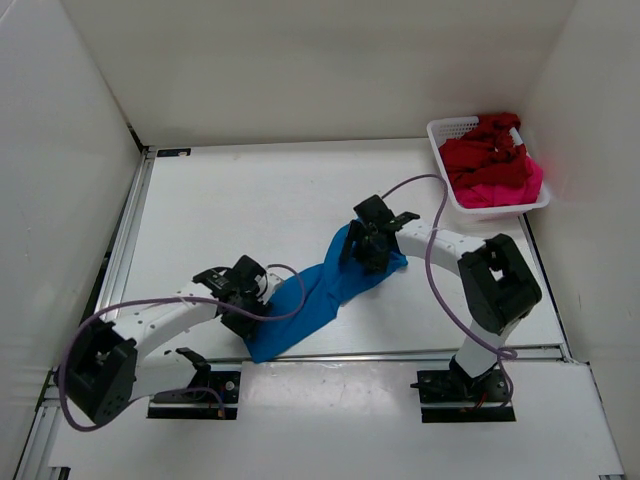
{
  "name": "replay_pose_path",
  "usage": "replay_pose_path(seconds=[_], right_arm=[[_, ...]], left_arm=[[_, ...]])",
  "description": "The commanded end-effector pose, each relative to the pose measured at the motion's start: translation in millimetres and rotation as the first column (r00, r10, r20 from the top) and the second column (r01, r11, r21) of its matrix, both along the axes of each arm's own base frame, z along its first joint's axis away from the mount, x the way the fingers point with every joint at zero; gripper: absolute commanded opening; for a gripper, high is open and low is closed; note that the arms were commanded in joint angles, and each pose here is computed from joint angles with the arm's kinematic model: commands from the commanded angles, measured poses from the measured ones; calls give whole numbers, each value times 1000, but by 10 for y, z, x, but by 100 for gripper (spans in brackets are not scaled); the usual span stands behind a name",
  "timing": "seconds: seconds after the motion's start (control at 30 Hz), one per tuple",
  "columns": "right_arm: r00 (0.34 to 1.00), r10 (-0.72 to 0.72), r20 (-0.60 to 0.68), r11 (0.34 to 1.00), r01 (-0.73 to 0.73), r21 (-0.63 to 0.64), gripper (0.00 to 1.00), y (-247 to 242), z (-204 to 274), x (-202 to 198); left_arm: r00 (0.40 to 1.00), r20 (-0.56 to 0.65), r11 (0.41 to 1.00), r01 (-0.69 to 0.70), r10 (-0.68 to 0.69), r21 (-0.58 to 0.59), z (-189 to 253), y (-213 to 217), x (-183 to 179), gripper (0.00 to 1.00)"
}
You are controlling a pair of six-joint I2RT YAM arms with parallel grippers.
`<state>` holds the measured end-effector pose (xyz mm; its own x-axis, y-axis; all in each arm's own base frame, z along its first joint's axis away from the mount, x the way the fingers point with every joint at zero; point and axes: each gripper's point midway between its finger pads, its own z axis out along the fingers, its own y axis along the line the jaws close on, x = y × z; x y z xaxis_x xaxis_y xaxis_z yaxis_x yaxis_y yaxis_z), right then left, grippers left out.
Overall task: Fold and stack the t-shirts
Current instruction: Flatten out the tshirt
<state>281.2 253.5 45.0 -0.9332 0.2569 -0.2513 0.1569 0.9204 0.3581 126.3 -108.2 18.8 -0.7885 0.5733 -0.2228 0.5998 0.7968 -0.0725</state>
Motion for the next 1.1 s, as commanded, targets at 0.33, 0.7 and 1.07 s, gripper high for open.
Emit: replay_pose_path(seconds=[0.33, 0.7, 1.07], right_arm=[[992, 30, 126, 999, -24, -48, 39, -308, 442, -112], [996, -3, 90, 998, 8, -56, 0, -783, 158, -687], [990, -137, 27, 989, 138, -46, 8, -1177, -183, -1167]], left_arm=[[996, 80, 999, -34, 36, -30, 345, -171, 411, 10], [976, 34, 976, -213, 215, -53, 575, 51, 697, 10], [958, 151, 969, -234, 244, -81, 852, 107, 859, 75]])
